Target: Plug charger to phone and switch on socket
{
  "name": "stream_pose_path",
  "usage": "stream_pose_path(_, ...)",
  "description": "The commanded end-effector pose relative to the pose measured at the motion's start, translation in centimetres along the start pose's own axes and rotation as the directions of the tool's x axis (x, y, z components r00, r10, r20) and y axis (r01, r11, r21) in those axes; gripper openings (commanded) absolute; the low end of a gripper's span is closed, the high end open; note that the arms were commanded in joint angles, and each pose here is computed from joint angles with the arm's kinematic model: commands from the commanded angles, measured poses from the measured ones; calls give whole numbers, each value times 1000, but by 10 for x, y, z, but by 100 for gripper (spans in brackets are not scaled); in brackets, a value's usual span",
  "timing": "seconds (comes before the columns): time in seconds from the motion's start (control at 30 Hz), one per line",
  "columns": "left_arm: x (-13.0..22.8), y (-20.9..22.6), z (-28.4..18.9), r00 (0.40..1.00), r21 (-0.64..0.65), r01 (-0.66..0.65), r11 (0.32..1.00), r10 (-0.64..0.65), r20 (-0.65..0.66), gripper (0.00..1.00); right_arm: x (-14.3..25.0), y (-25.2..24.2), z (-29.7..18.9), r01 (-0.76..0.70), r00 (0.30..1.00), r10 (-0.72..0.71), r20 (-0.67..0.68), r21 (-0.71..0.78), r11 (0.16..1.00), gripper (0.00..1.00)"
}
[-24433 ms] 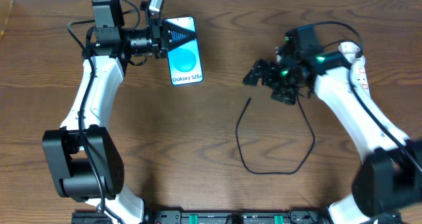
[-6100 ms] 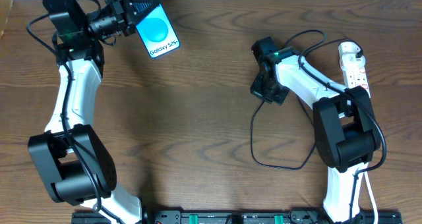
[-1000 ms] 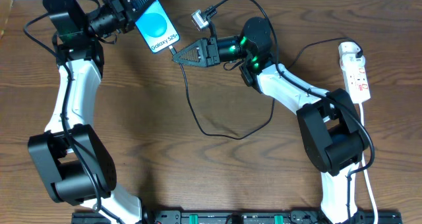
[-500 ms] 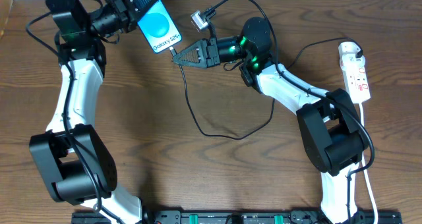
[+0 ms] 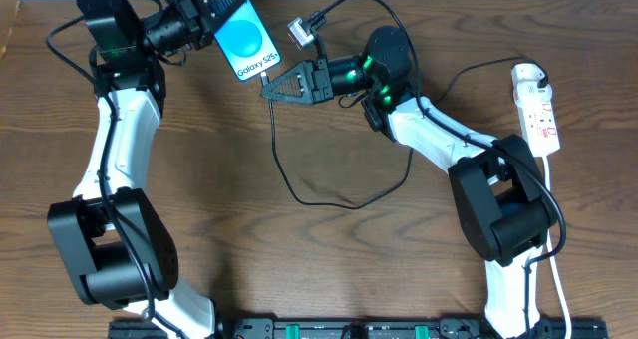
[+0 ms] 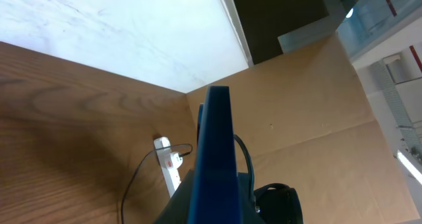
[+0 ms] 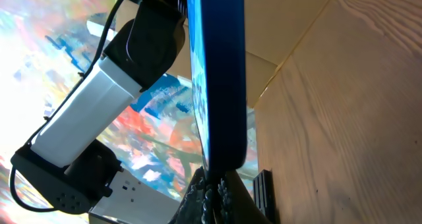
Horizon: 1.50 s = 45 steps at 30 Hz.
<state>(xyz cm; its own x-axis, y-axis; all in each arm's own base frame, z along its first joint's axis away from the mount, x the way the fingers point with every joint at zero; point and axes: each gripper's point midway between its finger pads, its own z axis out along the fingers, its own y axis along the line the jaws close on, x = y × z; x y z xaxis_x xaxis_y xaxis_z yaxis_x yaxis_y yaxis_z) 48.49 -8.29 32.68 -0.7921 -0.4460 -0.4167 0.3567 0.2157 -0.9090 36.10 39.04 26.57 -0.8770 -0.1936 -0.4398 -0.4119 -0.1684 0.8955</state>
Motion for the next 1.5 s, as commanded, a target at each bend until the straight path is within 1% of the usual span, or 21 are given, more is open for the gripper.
stream_pose_path(0.0, 9, -15, -2, 998, 32, -38, 999, 39, -43, 8, -11, 9, -2, 21, 999, -21, 48, 4, 1000, 1)
stream_pose_path(0.17, 16, -19, -5, 995, 56, -41, 998, 46, -88, 7, -12, 9, -3, 21, 998, -21, 50, 5, 1000, 1)
stream_pose_path(0.27, 23, -22, -6, 989, 82, -72, 994, 82, -126, 7, -12, 9, -4, 21, 998, -21, 51, 6, 1000, 1)
stream_pose_path(0.37, 26, -23, -6, 986, 92, -77, 993, 89, -143, 7, -12, 9, -4, 21, 998, -21, 51, 6, 1000, 1)
stream_pose_path(0.77, 27, -24, -7, 985, 96, -76, 992, 90, -150, 7, -13, 9, -5, 22, 998, -22, 54, 7, 1000, 1)
stream_pose_path(1.07, 16, -19, -5, 993, 59, -80, 995, 85, -86, 7, -13, 8, -5, 22, 998, -22, 57, 7, 1000, 1)
stream_pose_path(1.23, 14, -18, -5, 993, 55, -79, 995, 83, -78, 7, -13, 8, -5, 30, 998, -30, 56, 8, 1000, 1)
stream_pose_path(1.33, 16, -18, -5, 993, 58, -70, 996, 75, -86, 7, -13, 8, -5, 34, 998, -35, 56, 8, 999, 2)
stream_pose_path(1.47, 18, -13, -5, 995, 42, -20, 999, 24, -93, 7, -12, 9, -4, 46, 998, -46, 49, 7, 999, 2)
